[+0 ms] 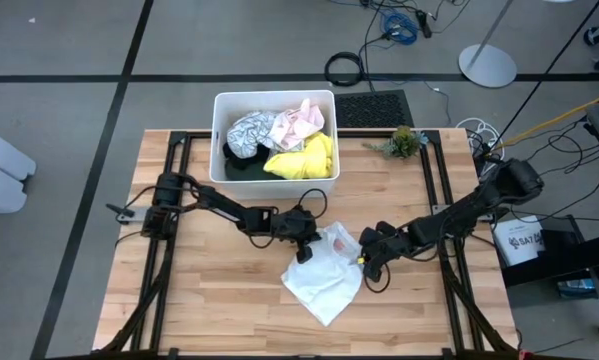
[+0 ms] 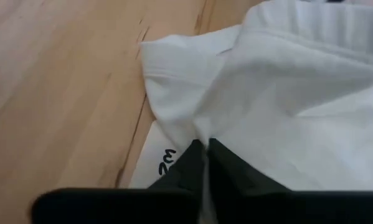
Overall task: Fold laundry
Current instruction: Fold the white underwear
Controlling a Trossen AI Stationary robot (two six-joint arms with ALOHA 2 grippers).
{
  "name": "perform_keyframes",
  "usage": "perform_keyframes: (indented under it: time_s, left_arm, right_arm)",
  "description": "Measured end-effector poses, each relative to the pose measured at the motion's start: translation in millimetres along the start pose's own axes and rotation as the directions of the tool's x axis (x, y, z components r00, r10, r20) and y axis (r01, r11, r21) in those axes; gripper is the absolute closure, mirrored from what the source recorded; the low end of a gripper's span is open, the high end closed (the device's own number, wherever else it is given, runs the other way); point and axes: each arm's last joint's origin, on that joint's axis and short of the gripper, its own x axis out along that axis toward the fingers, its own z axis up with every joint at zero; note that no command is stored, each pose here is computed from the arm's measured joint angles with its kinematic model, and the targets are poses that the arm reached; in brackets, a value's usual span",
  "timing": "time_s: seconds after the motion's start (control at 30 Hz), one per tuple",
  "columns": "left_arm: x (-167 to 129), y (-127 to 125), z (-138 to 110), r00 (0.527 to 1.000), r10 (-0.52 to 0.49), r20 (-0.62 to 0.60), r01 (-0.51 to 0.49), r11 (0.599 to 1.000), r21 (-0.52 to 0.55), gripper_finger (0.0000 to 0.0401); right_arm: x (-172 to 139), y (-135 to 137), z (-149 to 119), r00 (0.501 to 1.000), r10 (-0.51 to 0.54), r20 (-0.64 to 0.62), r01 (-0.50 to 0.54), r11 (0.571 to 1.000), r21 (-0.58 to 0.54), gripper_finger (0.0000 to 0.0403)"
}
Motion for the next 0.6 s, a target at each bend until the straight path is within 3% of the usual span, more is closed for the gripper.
perform_keyframes:
  time_s: [0.13, 0.3, 0.5, 0.6]
  left_arm:
    - [-0.9, -0.5, 0.8, 1.000, 0.006, 0.004, -0.006, 1.000, 0.002, 0.0390]
    - [-16.6, -3.7, 11.2, 1.000, 0.017, -0.002, -0.017, 1.000, 0.024, 0.0396]
    - [-56.5, -14.8, 32.9, 0.991, 0.137, 0.004, -0.137, 0.988, 0.074, 0.0397]
    - [-73.4, -21.4, 42.7, 0.987, 0.156, 0.040, -0.159, 0.984, 0.077, 0.0398]
  right_arm:
    - [0.1, 0.6, 0.5, 1.000, 0.007, 0.003, -0.007, 0.999, -0.040, 0.0385]
    - [-14.0, 5.2, 8.4, 0.998, 0.043, 0.039, -0.040, 0.997, -0.059, 0.0397]
    - [-42.2, 9.4, 22.6, 0.989, 0.024, 0.145, -0.010, 0.995, -0.095, 0.0401]
    - [-55.1, 14.8, 31.5, 0.974, 0.070, 0.214, -0.044, 0.992, -0.122, 0.0401]
